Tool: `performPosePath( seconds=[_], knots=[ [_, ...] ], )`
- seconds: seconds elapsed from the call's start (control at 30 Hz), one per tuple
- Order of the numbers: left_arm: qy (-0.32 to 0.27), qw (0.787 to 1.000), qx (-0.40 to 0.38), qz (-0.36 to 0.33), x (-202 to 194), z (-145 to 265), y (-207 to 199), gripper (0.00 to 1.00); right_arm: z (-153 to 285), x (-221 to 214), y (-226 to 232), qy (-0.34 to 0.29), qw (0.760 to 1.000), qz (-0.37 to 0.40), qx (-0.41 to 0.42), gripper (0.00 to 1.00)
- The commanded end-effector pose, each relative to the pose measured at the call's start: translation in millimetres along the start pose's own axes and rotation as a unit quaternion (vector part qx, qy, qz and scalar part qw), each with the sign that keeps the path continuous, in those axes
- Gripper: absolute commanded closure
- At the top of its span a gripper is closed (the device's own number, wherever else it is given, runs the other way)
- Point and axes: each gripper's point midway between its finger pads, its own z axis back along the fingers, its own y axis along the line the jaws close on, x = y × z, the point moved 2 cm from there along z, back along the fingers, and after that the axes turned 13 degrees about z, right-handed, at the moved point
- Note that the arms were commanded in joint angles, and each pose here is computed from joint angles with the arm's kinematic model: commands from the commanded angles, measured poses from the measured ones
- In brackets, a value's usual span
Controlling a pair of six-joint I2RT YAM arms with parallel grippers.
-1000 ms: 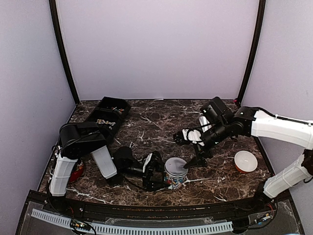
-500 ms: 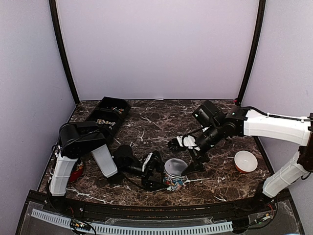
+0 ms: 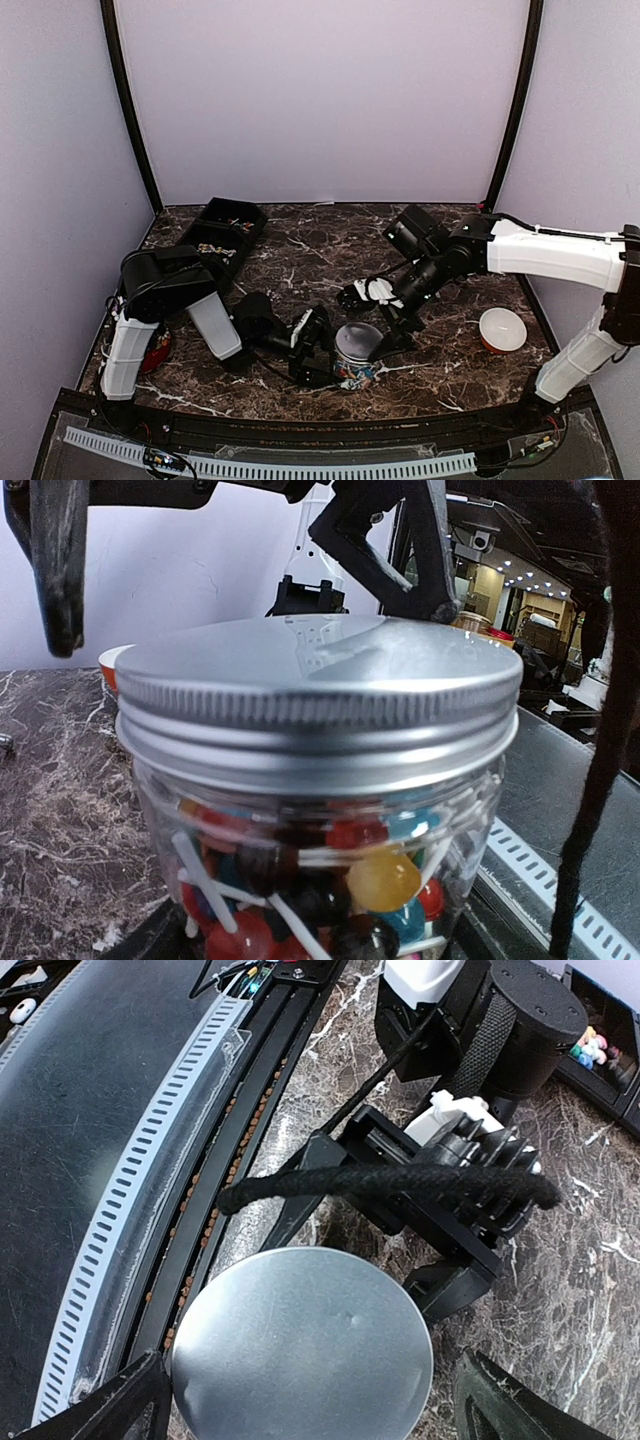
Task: Pack the candies
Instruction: Rotate the box lid from the packing box.
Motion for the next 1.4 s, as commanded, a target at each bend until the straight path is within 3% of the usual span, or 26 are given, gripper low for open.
performPosePath(
  seconds=[0.0,0.37,0.77,1.37],
  knots=[
    [-0.030,0.997,-0.027,-0.059,26.6,-1.1,-10.0,0.27,-2.8,6.8,0.1,-0.009,1.000,0.005,0.013,0.02],
    [-0.027,0.997,-0.034,-0.058,26.9,-1.5,-10.9,0.27,-6.6,6.1,-0.7,-0.009,1.000,-0.003,0.025,0.00],
    [-0.034,0.997,-0.026,-0.060,29.1,-0.3,-9.3,0.27,-10.0,6.7,0.9,-0.015,0.999,-0.016,0.041,0.10],
    [-0.093,0.989,0.089,-0.068,50.0,19.9,14.0,0.28,-16.6,-3.0,-1.4,-0.026,0.998,-0.060,-0.007,0.12]
  ],
)
